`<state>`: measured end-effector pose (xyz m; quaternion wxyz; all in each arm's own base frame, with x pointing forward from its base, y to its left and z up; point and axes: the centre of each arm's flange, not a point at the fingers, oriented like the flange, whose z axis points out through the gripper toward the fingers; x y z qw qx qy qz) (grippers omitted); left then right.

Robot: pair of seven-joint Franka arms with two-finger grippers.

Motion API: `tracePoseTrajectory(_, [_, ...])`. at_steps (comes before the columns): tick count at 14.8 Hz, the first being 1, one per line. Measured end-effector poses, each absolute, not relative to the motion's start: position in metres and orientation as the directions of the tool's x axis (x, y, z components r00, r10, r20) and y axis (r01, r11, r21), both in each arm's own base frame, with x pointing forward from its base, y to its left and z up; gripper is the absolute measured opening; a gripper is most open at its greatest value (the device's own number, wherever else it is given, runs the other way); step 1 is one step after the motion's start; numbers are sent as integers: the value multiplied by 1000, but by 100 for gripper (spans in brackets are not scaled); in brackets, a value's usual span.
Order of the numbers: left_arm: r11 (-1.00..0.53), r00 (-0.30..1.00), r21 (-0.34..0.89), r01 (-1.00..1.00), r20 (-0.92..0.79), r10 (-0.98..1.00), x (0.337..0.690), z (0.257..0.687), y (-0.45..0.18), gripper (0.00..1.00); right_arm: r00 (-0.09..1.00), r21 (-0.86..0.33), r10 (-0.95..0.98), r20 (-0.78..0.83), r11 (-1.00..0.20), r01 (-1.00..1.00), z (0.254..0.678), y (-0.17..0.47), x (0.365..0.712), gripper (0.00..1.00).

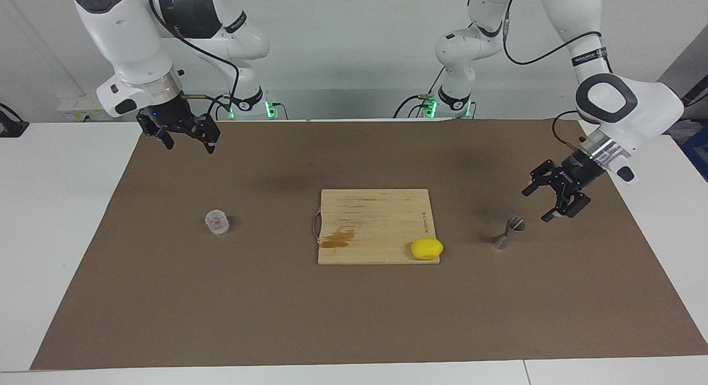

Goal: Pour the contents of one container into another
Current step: 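Close the left gripper around the small dark metal cup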

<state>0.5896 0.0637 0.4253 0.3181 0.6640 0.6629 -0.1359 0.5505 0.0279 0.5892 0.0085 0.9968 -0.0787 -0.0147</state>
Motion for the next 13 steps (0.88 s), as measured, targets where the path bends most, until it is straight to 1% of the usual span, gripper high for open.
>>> tracePoseTrajectory(3, [222,-81,127,967,-672,736,578,404,66,100,987,19,-157,-28,-987,-157,589,28,551,100])
tracePoseTrajectory(7, [369,-266,-20,929,-728,632,568,375,71,100,987,19,-157,-28,-987,-157,589,28,551,100])
tracePoseTrajectory(10, [439,-334,-67,896,-754,566,570,364,77,100,987,19,-157,-28,-987,-157,589,28,551,100])
tracePoseTrajectory(13, [481,-370,-91,872,-766,526,573,350,83,100,987,19,-157,-28,-987,-157,589,28,551,100])
